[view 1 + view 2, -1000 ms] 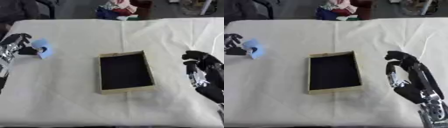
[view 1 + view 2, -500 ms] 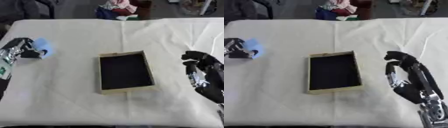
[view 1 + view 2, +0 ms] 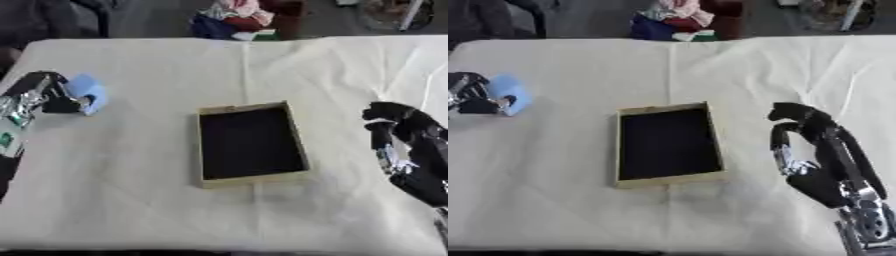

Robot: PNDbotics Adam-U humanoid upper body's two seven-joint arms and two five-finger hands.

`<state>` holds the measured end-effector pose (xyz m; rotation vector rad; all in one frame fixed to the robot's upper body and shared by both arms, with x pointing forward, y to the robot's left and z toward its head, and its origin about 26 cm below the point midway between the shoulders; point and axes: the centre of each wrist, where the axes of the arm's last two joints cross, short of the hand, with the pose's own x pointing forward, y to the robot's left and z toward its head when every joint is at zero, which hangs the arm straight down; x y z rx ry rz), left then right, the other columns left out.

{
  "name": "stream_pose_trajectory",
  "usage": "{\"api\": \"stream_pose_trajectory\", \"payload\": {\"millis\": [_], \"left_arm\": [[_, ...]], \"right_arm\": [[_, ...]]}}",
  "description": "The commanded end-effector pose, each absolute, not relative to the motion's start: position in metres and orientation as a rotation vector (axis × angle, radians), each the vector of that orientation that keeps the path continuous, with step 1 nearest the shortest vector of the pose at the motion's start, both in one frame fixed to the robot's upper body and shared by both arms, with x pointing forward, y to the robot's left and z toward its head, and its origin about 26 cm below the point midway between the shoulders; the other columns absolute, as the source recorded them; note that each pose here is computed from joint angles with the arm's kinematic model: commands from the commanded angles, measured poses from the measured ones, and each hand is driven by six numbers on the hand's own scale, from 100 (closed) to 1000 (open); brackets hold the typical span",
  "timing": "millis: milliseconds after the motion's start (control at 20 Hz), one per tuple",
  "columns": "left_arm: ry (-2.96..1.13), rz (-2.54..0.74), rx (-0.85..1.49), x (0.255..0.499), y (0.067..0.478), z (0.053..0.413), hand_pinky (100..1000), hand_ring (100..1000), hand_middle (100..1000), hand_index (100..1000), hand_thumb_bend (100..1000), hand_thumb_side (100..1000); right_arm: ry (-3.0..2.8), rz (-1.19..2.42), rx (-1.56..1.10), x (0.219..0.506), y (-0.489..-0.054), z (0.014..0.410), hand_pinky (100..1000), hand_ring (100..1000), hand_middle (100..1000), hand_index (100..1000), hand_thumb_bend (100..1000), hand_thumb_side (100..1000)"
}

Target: Pick up objects on the table and place them in the box.

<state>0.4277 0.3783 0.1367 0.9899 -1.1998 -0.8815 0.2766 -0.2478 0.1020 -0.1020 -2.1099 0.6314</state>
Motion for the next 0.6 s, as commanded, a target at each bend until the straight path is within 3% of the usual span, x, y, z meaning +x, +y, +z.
{"api": "stream_pose_trajectory", "payload": {"millis": [50,600], "left_arm": [[-1.351,-0.942,1.033,0.429,0.366,0.177,755,626,554,739,414,519],[-1.672,-1.279,0.822,0.413,0.275,0.211,761,642,575,758,433,545]], "right_arm": [[-2.129,0.645,-0.107,0.277,-0.249,0.109,732,815,665,816,100,463],[-2.133,0.649,-0.095,0.278,-0.247,0.11,732,816,665,817,100,462]]}}
